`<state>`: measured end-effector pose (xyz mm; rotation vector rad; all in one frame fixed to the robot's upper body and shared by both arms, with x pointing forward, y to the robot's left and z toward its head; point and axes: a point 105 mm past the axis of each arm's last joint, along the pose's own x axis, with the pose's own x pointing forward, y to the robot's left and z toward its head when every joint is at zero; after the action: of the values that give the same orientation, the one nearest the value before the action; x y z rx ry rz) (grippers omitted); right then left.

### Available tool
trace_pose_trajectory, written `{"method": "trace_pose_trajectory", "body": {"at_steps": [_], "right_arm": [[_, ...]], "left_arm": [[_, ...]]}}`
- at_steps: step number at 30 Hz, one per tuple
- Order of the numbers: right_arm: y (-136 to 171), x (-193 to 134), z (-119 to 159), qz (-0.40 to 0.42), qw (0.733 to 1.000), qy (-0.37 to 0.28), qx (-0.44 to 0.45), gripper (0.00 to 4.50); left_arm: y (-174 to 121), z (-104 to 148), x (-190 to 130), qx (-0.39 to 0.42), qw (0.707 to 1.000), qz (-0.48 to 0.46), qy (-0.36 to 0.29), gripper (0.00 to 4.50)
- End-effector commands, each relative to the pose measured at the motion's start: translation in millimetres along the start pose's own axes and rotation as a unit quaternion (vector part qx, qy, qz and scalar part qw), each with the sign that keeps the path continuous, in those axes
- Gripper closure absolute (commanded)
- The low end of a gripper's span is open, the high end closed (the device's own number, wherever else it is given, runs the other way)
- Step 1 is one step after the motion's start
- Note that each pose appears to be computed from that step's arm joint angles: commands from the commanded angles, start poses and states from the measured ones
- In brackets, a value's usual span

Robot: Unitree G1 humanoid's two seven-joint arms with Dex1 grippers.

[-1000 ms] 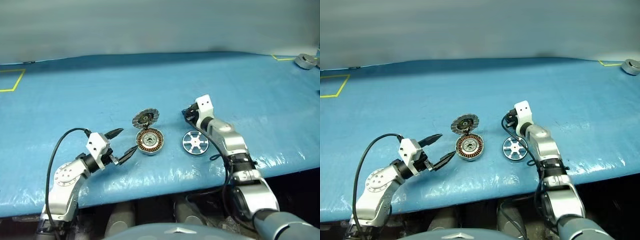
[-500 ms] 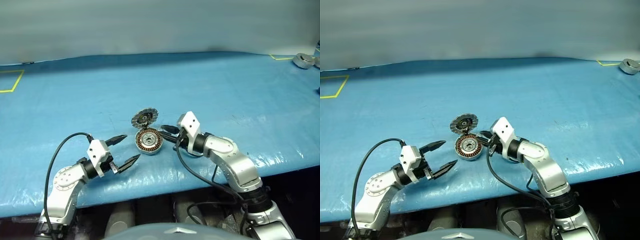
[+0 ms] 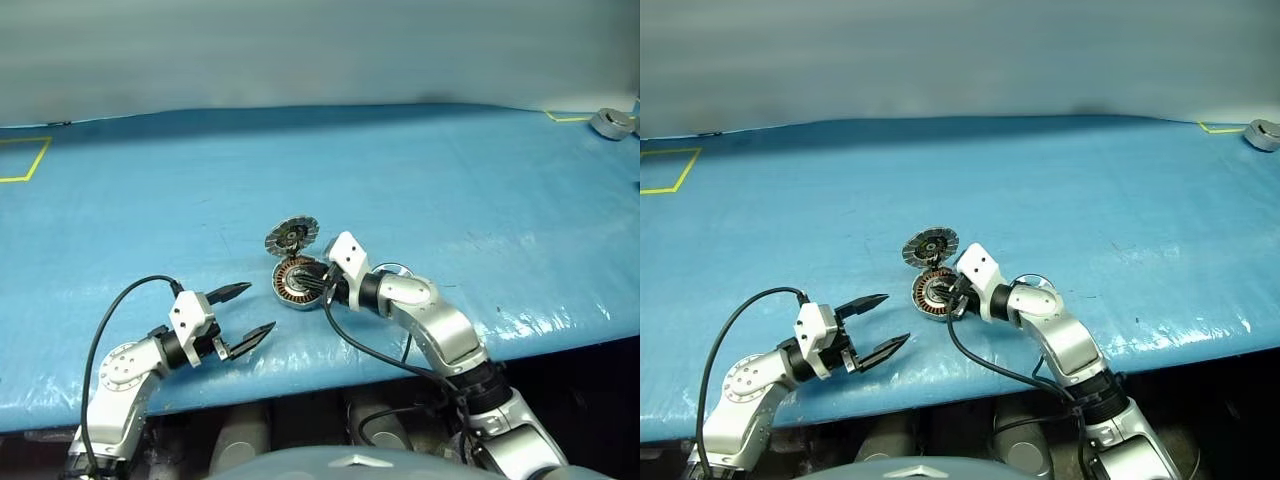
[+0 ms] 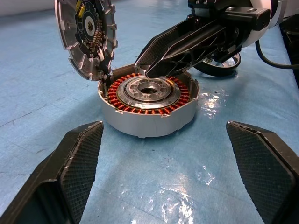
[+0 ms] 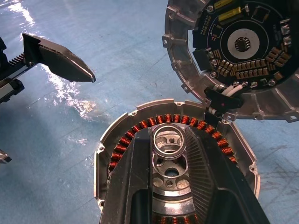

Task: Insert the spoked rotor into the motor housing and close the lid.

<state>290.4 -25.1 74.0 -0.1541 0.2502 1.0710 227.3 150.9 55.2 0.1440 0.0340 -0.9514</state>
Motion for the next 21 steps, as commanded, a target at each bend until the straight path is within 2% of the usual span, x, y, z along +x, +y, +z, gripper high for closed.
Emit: {"method": "trace_pose_trajectory", "body": {"at_steps": [1, 14, 21], "right_arm": [[0.9, -0.3, 5.8, 0.003, 1.000, -0.008, -0.010, 3.85], [0.3, -0.2, -10.6, -0.003, 1.000, 0.021, 0.003, 3.85], [-2.9, -0.3, -4.6, -0.011, 1.000, 0.009, -0.006, 1.55]], "left_arm": [[5.4, 4.8, -4.9, 0.011, 1.000, 0.014, -0.011, 0.00], [5.9, 3.1, -1.6, 0.012, 1.000, 0.012, -0.013, 0.00], [6.8, 2.0, -1.8, 0.013, 1.000, 0.017, -0.011, 0.00]]}}
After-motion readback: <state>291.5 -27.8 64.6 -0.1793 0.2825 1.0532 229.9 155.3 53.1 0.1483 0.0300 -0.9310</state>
